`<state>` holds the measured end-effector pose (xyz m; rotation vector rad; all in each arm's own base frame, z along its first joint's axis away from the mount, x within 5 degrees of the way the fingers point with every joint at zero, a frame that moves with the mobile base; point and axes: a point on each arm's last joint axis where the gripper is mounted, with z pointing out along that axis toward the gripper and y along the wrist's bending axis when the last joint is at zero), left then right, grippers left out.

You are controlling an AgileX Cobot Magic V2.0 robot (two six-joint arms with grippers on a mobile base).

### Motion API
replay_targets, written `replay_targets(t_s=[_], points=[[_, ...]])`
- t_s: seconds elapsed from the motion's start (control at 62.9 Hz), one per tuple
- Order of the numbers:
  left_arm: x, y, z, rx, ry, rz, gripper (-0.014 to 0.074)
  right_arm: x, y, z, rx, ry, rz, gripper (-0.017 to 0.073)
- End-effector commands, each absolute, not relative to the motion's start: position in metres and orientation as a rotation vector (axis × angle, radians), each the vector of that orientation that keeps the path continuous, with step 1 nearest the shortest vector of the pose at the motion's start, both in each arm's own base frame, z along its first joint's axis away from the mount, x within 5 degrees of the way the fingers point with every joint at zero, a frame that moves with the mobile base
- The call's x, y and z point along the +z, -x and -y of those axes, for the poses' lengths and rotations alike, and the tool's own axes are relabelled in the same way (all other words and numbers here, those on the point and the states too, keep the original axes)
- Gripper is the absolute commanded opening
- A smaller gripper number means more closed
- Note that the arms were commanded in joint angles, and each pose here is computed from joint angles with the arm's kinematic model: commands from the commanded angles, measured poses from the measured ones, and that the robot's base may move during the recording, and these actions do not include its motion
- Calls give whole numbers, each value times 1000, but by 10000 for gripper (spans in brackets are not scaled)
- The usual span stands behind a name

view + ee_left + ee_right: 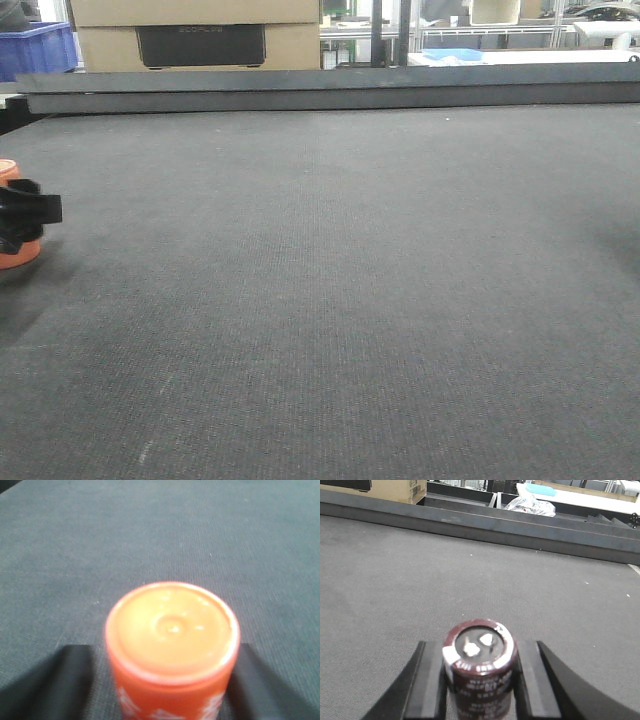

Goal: Place cylindrical capacitor in blue bin on shelf

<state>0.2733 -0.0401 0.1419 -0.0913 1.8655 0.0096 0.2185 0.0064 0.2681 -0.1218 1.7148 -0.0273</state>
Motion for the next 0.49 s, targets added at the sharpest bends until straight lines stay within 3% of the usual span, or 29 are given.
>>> replay_targets(t_s=[0.0, 0.127, 0.254, 0.477], points=[[147, -275, 41, 5, 109, -1817, 174, 273, -218, -7, -33, 129, -1680, -153], [156, -274, 42, -13, 102, -1807, -114, 272, -217, -6, -34, 129, -1696, -153], [178, -268, 43, -64, 110, -1823, -111, 273, -218, -6, -38, 129, -1728, -153], [257, -262, 55, -144, -62, -1881, -111, 306, -219, -2, -68, 109, -1898, -153]])
